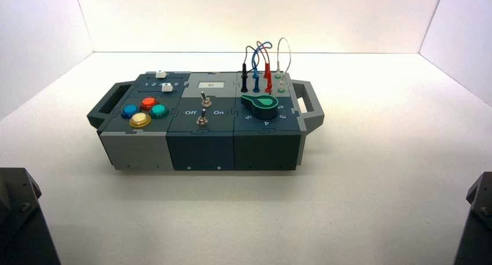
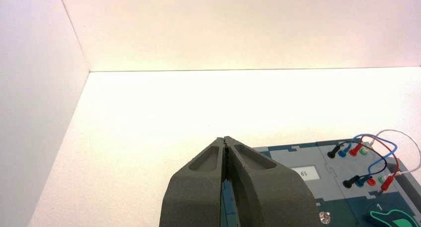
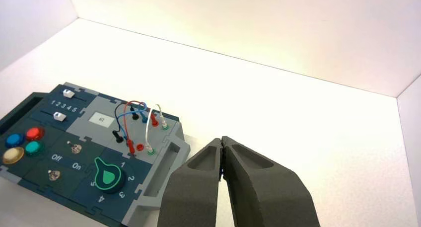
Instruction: Move the top slider to position 5.
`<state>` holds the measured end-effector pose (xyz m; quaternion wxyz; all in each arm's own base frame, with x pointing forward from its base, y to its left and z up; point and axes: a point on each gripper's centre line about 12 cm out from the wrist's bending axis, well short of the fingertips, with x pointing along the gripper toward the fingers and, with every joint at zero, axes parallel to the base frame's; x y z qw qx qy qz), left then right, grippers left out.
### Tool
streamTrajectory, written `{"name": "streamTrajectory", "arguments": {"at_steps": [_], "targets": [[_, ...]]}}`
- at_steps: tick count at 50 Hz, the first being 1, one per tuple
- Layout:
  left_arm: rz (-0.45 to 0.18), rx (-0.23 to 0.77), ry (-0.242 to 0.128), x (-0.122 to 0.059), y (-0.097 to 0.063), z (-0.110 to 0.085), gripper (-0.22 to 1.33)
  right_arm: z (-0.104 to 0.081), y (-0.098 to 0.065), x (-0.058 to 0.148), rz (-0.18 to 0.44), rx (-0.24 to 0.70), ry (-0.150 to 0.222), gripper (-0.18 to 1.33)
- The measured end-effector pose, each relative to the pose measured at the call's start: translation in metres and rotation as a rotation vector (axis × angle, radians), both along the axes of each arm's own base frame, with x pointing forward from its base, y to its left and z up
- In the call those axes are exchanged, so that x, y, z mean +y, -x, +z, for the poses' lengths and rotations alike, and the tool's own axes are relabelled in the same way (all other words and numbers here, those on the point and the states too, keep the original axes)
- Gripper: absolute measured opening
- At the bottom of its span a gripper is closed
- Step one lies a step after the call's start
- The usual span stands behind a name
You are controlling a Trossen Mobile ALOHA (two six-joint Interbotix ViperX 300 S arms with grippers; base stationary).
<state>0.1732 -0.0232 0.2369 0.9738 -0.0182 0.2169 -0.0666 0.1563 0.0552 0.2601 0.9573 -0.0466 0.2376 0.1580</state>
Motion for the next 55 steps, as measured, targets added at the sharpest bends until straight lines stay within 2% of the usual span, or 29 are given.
{"name": "streamTrajectory", "arguments": {"at_steps": [28,42,47,55], "targets": [[0.0,0.07,-0.007,-0.001,-0.008,-0.013,-0.17,-0.002,0.0,0.001,0.0,0.01,-0.006,-0.14],[-0.005,0.183,-0.007,-0.004,-0.02,-0.03,-0.17,-0.005,-0.003,0.002,0.0,0.03,-0.002,-0.14],[-0.035,0.238,-0.002,-0.012,-0.026,-0.036,-0.16,-0.007,-0.004,0.003,0.001,0.043,0.003,-0.14],[-0.087,0.339,-0.018,-0.026,-0.035,-0.051,-0.16,-0.012,-0.008,0.004,-0.001,0.071,0.013,-0.14]]}}
